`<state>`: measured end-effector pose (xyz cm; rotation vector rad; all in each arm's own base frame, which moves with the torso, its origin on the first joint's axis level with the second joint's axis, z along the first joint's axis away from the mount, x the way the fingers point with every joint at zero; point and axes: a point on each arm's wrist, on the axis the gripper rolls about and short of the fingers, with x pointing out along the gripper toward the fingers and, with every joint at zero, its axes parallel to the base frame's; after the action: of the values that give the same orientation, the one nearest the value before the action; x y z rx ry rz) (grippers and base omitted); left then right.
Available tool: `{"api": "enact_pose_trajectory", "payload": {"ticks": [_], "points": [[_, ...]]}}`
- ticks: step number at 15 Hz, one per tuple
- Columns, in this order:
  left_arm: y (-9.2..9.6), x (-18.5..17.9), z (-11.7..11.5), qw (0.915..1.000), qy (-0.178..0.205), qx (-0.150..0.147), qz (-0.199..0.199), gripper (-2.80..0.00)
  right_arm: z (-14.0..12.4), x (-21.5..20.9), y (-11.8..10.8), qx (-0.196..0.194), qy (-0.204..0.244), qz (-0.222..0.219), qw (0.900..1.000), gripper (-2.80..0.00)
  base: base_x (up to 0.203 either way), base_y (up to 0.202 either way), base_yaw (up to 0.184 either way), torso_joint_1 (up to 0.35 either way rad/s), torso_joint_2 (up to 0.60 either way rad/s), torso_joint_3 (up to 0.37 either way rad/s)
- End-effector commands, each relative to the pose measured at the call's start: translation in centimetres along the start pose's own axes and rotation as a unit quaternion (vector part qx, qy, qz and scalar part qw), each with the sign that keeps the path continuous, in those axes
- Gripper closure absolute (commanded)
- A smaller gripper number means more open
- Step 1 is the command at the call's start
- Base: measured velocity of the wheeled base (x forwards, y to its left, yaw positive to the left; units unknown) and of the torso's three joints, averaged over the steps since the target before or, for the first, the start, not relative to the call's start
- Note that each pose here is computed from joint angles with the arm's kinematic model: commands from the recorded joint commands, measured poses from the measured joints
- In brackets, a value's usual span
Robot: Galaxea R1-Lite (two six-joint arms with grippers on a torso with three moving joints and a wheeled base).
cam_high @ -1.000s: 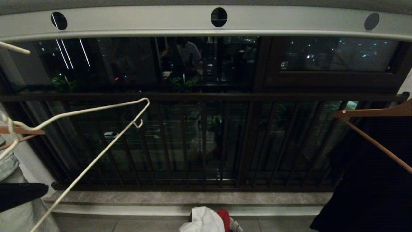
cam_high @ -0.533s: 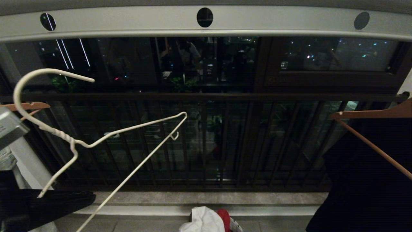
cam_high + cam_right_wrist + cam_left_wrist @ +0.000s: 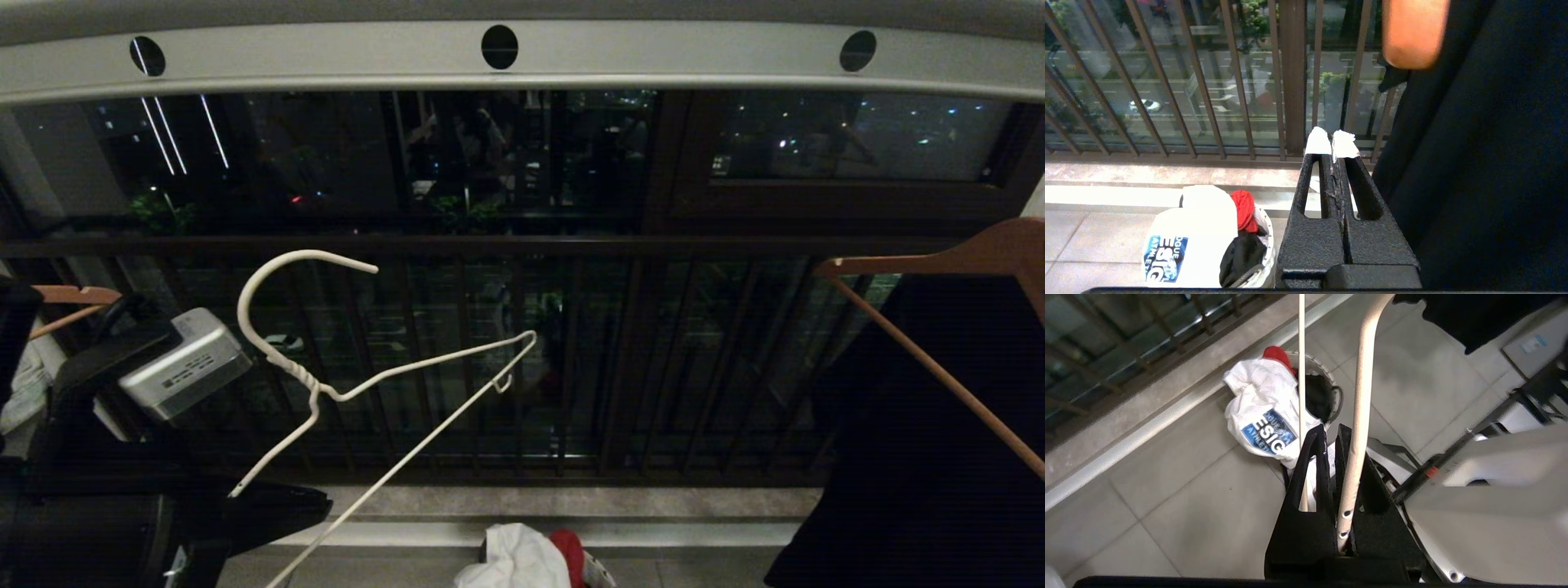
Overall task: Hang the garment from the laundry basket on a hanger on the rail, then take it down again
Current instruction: Pick up the clothes rack on the clothesline
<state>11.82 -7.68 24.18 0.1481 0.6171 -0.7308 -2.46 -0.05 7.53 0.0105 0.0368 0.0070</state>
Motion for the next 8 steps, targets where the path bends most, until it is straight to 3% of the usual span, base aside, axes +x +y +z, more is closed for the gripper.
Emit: {"api": "enact_pose_trajectory", "payload": {"ticks": [1,8], "points": [[0.65,2.33,0.09,0.9991,0.041,-0.011,0.002,0.0,0.0,0.01,0.0,0.0,0.001,0.001,1.0,0.0,0.0,0.0,0.0,0.0,0.0,0.0],[0.81,3.02,-0.68,0.998,0.061,-0.017,-0.007,0.0,0.0,0.01,0.0,0.0,0.001,0.0,1.0,0.0,0.0,0.0,0.0,0.0,0.0,0.0]]}}
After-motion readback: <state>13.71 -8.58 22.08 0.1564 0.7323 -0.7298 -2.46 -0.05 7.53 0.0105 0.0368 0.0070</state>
